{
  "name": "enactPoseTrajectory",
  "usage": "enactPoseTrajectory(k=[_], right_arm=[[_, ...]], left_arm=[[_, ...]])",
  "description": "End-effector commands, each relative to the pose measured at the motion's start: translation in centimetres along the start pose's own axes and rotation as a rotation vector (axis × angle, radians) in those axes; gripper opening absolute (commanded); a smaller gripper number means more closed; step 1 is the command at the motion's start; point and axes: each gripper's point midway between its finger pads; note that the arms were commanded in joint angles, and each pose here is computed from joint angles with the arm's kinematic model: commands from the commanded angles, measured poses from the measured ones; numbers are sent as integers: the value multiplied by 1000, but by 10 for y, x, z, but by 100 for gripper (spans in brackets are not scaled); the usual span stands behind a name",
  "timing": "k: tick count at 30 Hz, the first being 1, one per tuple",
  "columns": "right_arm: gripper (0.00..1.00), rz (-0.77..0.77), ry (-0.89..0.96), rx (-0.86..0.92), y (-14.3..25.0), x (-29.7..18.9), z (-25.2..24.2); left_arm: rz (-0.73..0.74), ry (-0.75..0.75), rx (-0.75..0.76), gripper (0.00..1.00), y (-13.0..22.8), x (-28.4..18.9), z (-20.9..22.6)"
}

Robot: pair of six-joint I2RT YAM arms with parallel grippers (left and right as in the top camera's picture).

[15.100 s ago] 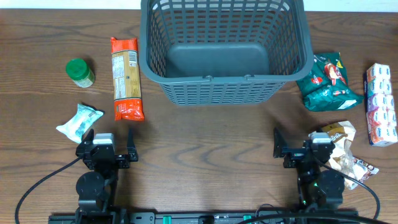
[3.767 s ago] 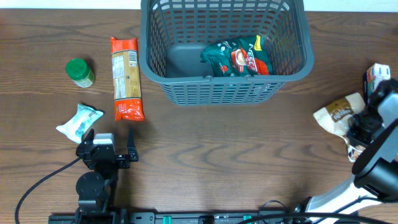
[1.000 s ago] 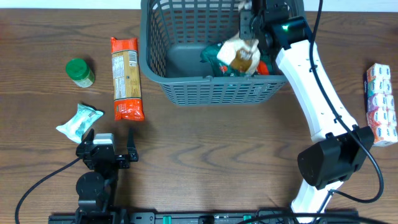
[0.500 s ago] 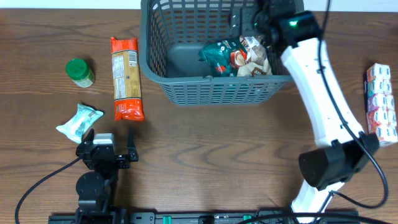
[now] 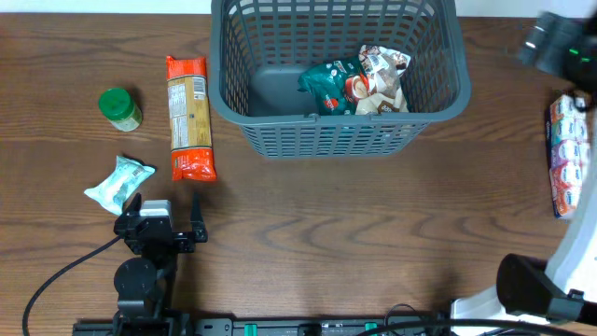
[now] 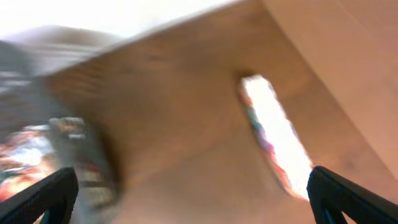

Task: Pack container
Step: 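Carry the snack pouch into the basket and open the right gripper, then reach the right gripper to the white multi-pack and grasp it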

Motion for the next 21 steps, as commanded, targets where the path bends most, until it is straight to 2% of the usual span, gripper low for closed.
enactPoseTrajectory(k=[1, 6, 11, 21], right_arm=[[99, 28, 95, -19, -4, 8, -42], [99, 85, 169, -130, -4, 23, -81], [99, 167, 203, -127, 4, 54, -107], [99, 461, 174, -140, 72, 160, -134]], left_arm=[[27, 9, 7, 99, 12, 2, -3], [27, 9, 7, 98, 12, 2, -3], [27, 9, 7, 99, 12, 2, -3], [27, 9, 7, 99, 12, 2, -3]])
Point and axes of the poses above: each gripper's point midway between its finger pads, its own x axis out along the fingers, its own z axis along the line the jaws close on, y = z × x, and after that the axes turned 14 degrees about x, right-handed
